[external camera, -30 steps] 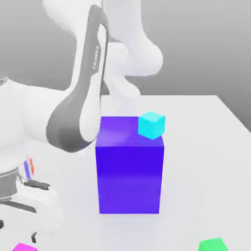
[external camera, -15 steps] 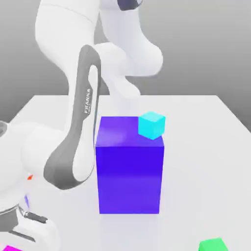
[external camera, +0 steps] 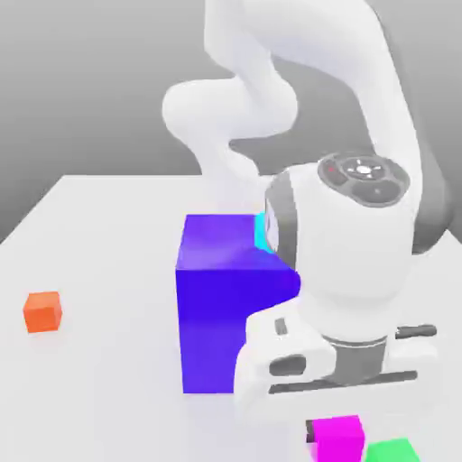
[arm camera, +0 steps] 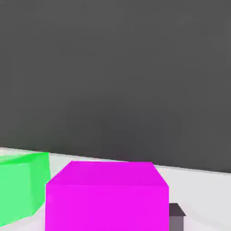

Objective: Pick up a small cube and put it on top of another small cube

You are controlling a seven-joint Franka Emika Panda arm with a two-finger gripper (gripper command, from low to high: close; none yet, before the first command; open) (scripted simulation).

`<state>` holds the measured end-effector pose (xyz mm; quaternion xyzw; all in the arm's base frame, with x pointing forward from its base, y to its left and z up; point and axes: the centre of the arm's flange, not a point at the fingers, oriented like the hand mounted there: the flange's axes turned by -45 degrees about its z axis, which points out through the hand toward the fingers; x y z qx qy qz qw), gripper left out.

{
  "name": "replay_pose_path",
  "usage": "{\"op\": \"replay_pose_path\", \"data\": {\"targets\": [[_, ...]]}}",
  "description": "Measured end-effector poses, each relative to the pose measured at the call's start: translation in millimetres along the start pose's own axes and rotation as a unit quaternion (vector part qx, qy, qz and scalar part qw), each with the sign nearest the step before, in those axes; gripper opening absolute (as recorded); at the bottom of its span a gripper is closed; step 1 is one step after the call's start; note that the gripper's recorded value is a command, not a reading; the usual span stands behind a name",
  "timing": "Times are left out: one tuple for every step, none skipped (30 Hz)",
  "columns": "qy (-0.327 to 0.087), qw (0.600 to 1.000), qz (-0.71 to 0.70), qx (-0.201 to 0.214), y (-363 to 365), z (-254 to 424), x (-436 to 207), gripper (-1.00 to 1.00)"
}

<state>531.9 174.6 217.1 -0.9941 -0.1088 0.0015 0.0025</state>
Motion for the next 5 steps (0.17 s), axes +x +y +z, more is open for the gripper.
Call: {"op": "replay_pose_path", "data": {"targets": [[0.001,1.0,-0.008,-0.001,-11,14,-1,-1.0],[0.001,1.0,-0.012,-0.002,-17,28,-2,1.0],[0.001,1.0,-0.012,-0.002,-17,28,-2,1.0],[0.001,1.0,-0.012,-0.002,-17,28,-2,1.0],[0.001,1.0,-0.012,-0.002,-17,28,-2,1.0]]}}
